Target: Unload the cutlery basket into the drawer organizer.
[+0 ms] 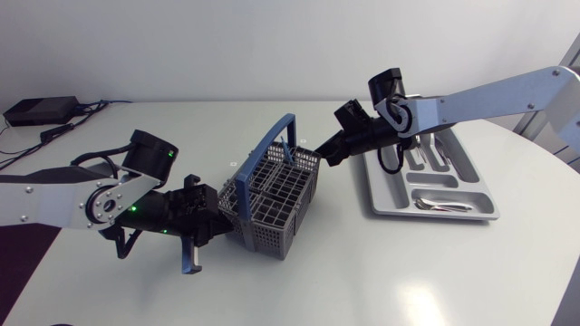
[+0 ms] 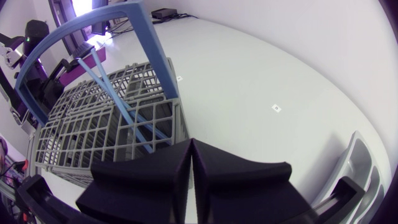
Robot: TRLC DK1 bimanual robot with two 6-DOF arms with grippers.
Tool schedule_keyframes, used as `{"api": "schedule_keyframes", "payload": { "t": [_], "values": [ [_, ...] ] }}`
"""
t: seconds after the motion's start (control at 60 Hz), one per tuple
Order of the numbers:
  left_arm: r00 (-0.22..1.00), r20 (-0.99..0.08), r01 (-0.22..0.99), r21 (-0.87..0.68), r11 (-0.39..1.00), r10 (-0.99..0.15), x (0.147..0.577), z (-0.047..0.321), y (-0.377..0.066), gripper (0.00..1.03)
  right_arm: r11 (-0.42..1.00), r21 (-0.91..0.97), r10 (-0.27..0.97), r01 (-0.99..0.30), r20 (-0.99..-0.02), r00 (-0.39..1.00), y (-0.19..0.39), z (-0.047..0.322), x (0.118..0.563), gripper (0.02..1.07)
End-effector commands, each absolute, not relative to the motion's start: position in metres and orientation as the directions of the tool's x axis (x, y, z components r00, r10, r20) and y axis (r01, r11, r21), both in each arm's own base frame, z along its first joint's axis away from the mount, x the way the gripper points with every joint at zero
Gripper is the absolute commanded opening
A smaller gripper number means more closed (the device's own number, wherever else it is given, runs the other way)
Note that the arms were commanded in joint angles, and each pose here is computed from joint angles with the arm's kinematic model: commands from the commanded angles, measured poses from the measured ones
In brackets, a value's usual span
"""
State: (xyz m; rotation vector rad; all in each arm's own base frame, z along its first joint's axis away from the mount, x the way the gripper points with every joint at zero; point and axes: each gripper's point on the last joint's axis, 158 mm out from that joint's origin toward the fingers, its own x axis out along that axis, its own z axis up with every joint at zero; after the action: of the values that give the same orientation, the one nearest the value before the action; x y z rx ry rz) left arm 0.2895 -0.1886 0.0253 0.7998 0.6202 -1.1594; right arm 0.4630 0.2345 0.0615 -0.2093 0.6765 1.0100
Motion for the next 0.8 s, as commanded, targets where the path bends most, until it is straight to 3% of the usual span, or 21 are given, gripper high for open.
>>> {"api": "schedule_keyframes", "payload": {
  "t": [0.0,0.433,0.783],
  "values": [
    [0.339,-0.763,0.94,0.251,0.231,-0.55,0.312,0.03,-0.186,0.18,0.49,0.168,0.729,-0.855,-0.617,0.297,0.239,0.062,0.439,0.11],
    [0.427,-0.732,0.901,0.299,0.313,-0.531,0.38,0.036,-0.173,0.18,0.462,0.181,0.718,-0.868,-0.651,0.247,0.222,0.068,0.37,0.11],
    [0.459,-0.718,0.885,0.316,0.341,-0.523,0.405,0.043,-0.177,0.18,0.462,0.19,0.707,-0.866,-0.669,0.231,0.212,0.063,0.333,0.11]
  ]
}}
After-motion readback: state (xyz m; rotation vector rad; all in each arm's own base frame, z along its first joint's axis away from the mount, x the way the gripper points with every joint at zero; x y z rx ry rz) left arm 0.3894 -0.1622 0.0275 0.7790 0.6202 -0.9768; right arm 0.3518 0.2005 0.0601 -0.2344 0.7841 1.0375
